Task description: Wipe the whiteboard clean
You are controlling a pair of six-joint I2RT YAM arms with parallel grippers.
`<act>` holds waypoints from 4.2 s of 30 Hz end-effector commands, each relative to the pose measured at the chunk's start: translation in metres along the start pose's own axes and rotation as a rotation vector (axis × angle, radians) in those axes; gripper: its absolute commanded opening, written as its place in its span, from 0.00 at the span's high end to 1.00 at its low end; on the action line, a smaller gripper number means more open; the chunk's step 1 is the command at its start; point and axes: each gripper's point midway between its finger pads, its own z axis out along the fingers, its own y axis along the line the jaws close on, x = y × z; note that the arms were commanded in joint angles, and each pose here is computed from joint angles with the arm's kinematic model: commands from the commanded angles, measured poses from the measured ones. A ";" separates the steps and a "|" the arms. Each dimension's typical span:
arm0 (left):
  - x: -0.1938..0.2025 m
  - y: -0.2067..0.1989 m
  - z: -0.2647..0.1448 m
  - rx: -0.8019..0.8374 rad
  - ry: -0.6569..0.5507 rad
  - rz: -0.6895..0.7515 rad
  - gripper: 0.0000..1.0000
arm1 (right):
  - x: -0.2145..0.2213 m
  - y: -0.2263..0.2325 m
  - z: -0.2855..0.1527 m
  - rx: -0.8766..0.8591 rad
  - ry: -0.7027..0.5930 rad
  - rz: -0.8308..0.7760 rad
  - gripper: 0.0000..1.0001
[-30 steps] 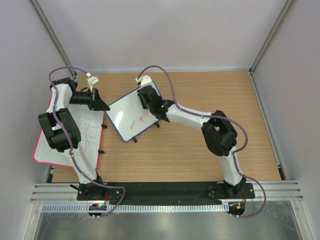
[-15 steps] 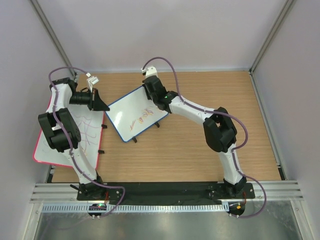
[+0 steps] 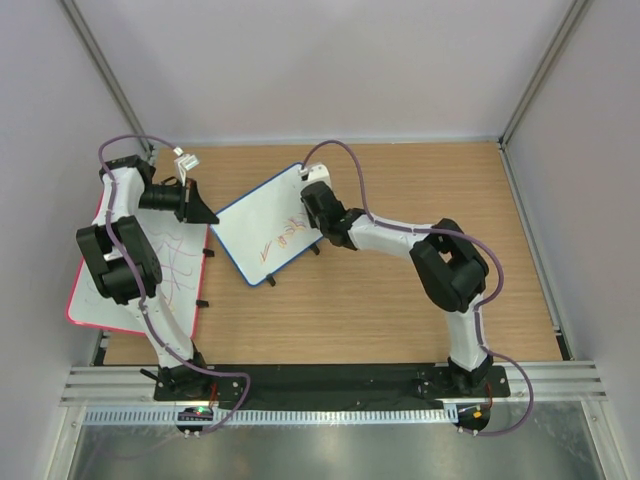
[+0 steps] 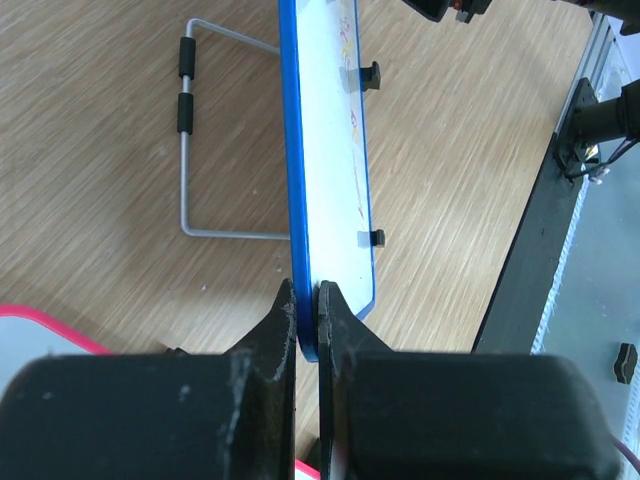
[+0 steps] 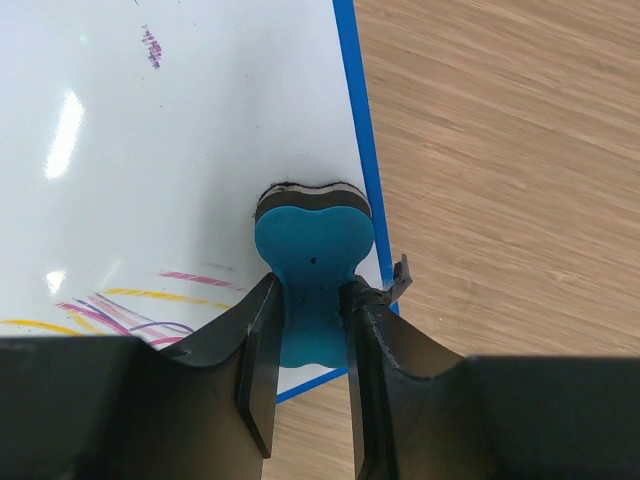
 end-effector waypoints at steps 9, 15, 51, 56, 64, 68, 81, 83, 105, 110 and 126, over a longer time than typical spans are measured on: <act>-0.002 -0.014 -0.004 -0.003 0.028 0.077 1.00 | -0.072 0.026 -0.009 -0.088 -0.104 -0.035 0.99; -0.003 -0.015 -0.005 -0.006 0.029 0.081 1.00 | -0.109 0.045 0.002 -0.134 -0.141 -0.033 0.99; -0.003 -0.019 -0.006 -0.016 0.034 0.087 1.00 | -0.003 0.142 -0.050 -0.262 -0.097 -0.214 0.99; -0.004 -0.019 -0.007 -0.021 0.035 0.089 1.00 | 0.005 0.205 -0.067 -0.394 -0.115 -0.242 0.99; -0.002 -0.019 -0.007 -0.024 0.045 0.087 1.00 | 0.003 0.151 -0.053 -0.269 -0.093 -0.129 0.99; -0.003 -0.018 -0.008 -0.027 0.045 0.096 1.00 | -0.008 0.070 -0.035 -0.117 -0.088 -0.030 0.99; -0.004 -0.019 -0.008 -0.027 0.044 0.095 1.00 | 0.008 -0.006 -0.019 -0.005 -0.019 -0.002 0.99; -0.004 -0.019 -0.008 -0.027 0.044 0.098 1.00 | 0.002 0.002 -0.020 -0.021 -0.030 -0.004 0.99; -0.001 -0.019 -0.007 -0.023 0.050 0.106 1.00 | 0.015 -0.009 -0.007 0.001 0.020 -0.042 0.99; 0.000 -0.017 -0.006 -0.018 0.049 0.101 1.00 | 0.045 -0.010 -0.019 -0.003 0.055 -0.032 0.99; 0.000 -0.018 -0.007 -0.024 0.058 0.104 1.00 | -0.068 0.010 0.000 -0.021 -0.069 -0.127 0.99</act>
